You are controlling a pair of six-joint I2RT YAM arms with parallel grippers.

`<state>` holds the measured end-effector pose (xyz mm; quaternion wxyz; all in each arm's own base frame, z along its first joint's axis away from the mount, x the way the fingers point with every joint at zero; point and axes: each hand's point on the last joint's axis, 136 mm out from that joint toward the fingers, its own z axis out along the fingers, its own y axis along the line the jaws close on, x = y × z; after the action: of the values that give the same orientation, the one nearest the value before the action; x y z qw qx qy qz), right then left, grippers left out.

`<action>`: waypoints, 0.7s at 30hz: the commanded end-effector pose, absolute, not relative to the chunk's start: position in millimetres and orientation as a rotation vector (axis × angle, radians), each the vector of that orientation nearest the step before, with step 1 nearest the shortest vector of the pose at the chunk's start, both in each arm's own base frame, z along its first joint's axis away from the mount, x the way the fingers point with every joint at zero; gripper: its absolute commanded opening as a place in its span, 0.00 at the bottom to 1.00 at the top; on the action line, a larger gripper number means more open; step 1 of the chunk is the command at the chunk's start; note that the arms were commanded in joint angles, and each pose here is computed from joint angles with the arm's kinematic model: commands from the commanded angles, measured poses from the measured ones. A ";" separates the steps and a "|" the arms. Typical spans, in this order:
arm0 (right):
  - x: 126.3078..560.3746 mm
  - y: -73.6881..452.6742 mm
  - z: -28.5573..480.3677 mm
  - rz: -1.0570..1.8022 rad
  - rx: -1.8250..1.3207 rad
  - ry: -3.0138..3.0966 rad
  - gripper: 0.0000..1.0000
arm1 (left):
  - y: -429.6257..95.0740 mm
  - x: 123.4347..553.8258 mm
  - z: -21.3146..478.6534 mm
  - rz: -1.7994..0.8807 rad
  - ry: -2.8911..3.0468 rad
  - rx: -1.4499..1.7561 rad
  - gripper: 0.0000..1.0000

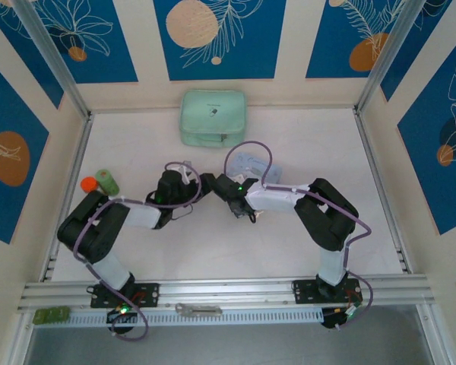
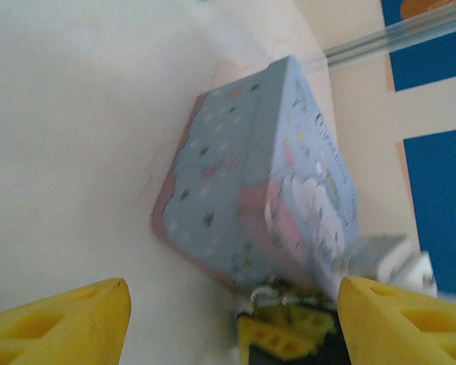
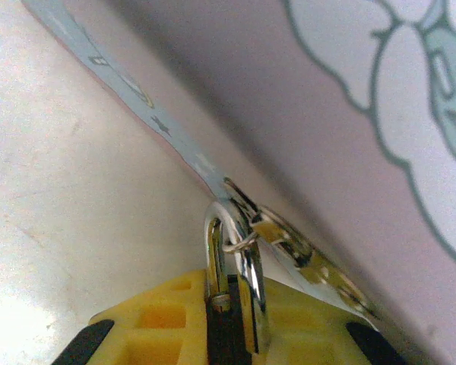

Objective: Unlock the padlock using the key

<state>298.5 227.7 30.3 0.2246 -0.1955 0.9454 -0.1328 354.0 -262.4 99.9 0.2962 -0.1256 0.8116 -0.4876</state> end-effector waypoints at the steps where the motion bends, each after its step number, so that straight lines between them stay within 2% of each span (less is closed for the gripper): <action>1: 306.9 229.5 41.2 -0.381 -0.714 2.526 0.00 | -276.6 383.6 130.4 -1.368 2.060 -0.230 0.72; 8: 310.9 238.4 42.9 -0.233 -0.822 2.507 0.00 | -292.4 409.6 127.7 -1.355 2.082 -0.201 0.71; 17: 313.9 247.2 60.0 0.132 -0.861 2.437 0.00 | -285.1 407.4 109.6 -1.286 2.135 -0.227 0.70; 21: 317.4 249.7 63.0 0.193 -0.847 2.428 0.00 | -286.0 406.7 107.1 -1.304 2.128 -0.230 0.67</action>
<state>310.3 227.9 43.9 0.2421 -0.2986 0.9229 0.0206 406.0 -288.2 116.1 0.3112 -0.0903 0.8043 -0.4981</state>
